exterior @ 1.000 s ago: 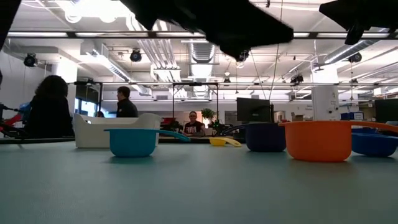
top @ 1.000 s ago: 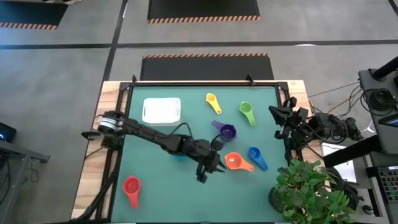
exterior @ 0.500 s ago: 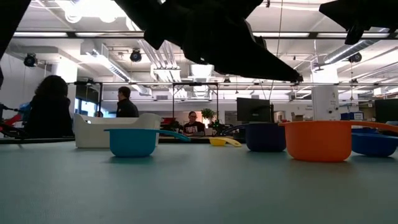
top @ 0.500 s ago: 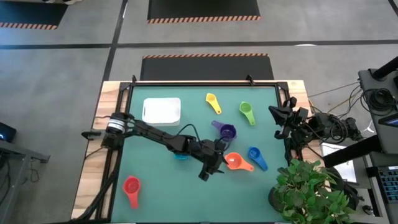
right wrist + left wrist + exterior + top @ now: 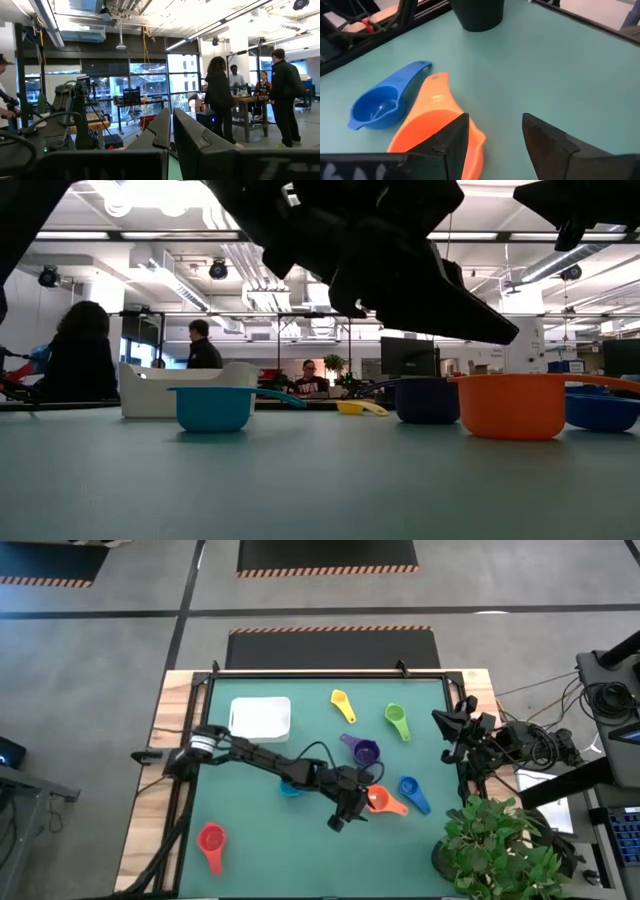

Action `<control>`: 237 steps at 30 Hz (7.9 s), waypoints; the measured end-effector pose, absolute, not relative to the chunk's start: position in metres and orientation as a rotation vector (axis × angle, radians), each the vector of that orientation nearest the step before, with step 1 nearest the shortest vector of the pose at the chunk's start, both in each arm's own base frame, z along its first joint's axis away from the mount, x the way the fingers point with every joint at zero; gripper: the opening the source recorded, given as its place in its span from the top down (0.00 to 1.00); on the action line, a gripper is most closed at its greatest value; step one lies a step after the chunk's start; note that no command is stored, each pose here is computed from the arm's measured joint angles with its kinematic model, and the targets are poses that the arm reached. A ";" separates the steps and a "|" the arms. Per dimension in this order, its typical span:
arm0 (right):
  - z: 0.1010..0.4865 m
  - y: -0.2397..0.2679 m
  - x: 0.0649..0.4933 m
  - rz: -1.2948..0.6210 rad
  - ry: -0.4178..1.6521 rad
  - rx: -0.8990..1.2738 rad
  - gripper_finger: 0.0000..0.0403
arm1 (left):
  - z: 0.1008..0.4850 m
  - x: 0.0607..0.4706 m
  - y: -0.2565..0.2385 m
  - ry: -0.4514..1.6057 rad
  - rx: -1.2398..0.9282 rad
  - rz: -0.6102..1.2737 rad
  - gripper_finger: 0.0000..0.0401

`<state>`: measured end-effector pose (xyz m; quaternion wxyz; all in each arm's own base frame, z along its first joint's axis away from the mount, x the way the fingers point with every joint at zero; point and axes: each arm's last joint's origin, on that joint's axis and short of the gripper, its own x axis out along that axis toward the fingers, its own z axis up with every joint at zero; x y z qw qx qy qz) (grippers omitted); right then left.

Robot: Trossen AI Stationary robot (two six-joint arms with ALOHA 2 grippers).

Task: Nest measuring cups in basket
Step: Stack the orange measuring cup on top of the violet measuring cup

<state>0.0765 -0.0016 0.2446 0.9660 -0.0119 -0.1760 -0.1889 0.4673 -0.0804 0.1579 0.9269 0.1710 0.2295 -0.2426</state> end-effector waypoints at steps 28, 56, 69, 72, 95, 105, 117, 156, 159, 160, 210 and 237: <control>0.245 -0.002 0.076 -0.385 -0.353 -0.038 0.98 | 0.132 0.470 -0.068 0.541 0.290 -0.488 0.70; 0.244 -0.002 0.077 -0.385 -0.353 -0.039 0.98 | 0.148 0.468 -0.067 0.549 0.193 -0.430 1.00; 0.244 -0.002 0.077 -0.384 -0.350 -0.040 0.98 | 0.211 0.457 -0.050 0.482 0.179 -0.066 1.00; 0.244 -0.002 0.077 -0.384 -0.350 -0.040 0.98 | 0.210 0.455 -0.040 0.506 0.153 0.185 1.00; 0.244 -0.002 0.077 -0.385 -0.352 -0.042 0.98 | 0.173 0.469 -0.021 0.508 0.032 0.299 0.99; 0.244 -0.002 0.077 -0.385 -0.351 -0.043 0.98 | 0.170 0.469 -0.022 0.510 0.032 0.297 0.99; 0.244 -0.002 0.077 -0.385 -0.352 -0.043 0.98 | 0.170 0.470 -0.022 0.510 0.022 0.271 0.90; 0.245 -0.002 0.076 -0.385 -0.352 -0.040 0.98 | 0.222 0.463 0.016 0.381 0.202 0.035 0.89; 0.244 -0.002 0.077 -0.385 -0.351 -0.040 0.98 | 0.222 0.463 0.029 0.377 0.163 0.048 0.96; 0.245 -0.002 0.077 -0.385 -0.351 -0.040 0.98 | 0.222 0.463 0.032 0.373 0.152 0.046 0.98; 0.244 -0.002 0.077 -0.384 -0.349 -0.040 0.98 | 0.170 0.519 0.022 0.398 -0.073 -0.014 1.00; 0.243 -0.001 0.078 -0.384 -0.342 -0.043 0.98 | 0.161 0.560 0.032 0.822 0.198 -0.009 1.00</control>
